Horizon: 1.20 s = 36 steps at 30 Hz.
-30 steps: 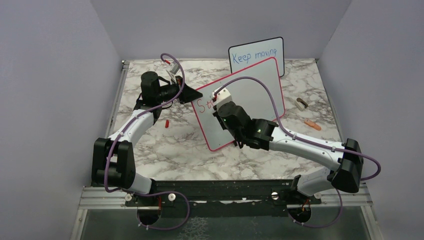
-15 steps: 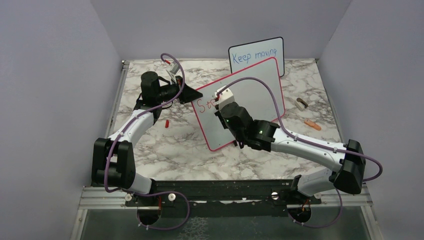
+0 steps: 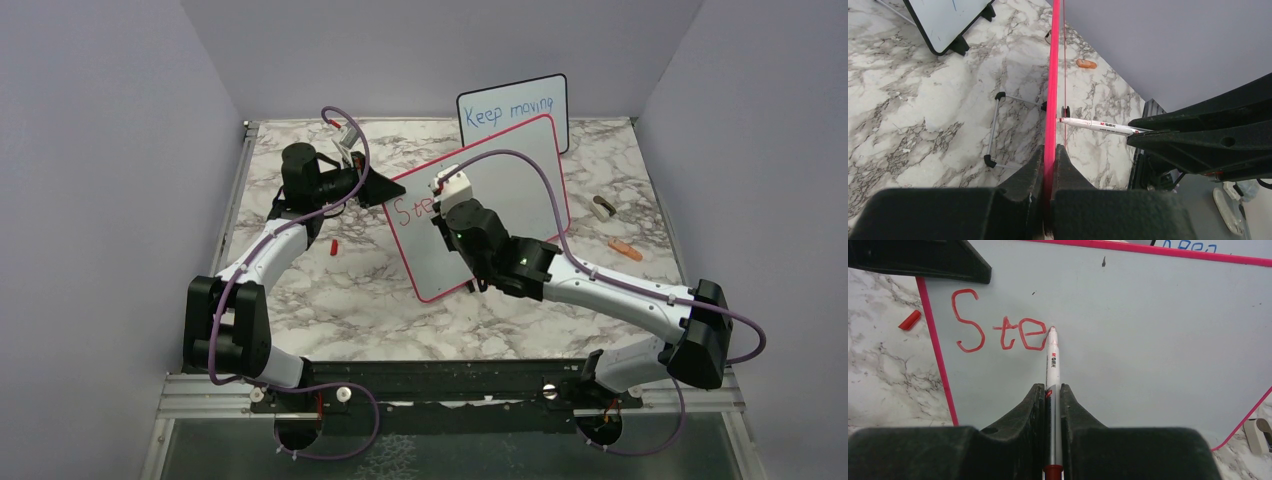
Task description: Write a sentence on the whiteboard
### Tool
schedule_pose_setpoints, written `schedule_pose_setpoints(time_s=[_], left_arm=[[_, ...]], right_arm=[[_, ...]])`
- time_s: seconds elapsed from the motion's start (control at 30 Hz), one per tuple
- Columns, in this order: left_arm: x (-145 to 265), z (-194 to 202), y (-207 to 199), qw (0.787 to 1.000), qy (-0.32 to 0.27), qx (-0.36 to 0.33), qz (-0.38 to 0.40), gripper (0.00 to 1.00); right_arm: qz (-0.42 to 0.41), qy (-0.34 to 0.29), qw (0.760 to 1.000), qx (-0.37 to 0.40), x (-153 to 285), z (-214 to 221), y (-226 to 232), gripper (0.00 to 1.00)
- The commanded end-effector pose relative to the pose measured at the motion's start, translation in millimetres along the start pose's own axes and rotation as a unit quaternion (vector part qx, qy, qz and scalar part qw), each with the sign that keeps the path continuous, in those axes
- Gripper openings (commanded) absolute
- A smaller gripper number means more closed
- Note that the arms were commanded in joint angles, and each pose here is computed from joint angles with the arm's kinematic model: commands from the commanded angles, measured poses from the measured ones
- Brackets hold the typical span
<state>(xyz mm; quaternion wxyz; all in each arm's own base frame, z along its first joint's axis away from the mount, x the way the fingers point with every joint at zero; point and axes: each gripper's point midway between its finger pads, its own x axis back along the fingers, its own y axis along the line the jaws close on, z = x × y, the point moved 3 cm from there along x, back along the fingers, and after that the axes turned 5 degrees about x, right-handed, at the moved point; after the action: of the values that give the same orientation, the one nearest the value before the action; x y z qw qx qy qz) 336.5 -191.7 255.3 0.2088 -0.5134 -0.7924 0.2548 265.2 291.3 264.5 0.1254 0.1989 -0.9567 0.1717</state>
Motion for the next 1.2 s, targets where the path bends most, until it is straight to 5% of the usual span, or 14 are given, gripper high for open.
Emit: schedule_pose_setpoints(time_s=[0.0, 0.8, 1.17], left_arm=[[-5, 25, 0, 0.999, 0.039, 0.023, 0.013, 0.0], [-5, 26, 1, 0.999, 0.039, 0.024, 0.011, 0.0], [-5, 25, 0, 0.999, 0.038, 0.023, 0.01, 0.0]], right_arm=[[0.01, -0.019, 1.0, -0.014, -1, -13, -7, 0.0], [-0.046, 0.089, 0.995, 0.007, 11, 36, 7, 0.01], [-0.019, 0.012, 0.999, -0.025, 15, 2, -7, 0.0]])
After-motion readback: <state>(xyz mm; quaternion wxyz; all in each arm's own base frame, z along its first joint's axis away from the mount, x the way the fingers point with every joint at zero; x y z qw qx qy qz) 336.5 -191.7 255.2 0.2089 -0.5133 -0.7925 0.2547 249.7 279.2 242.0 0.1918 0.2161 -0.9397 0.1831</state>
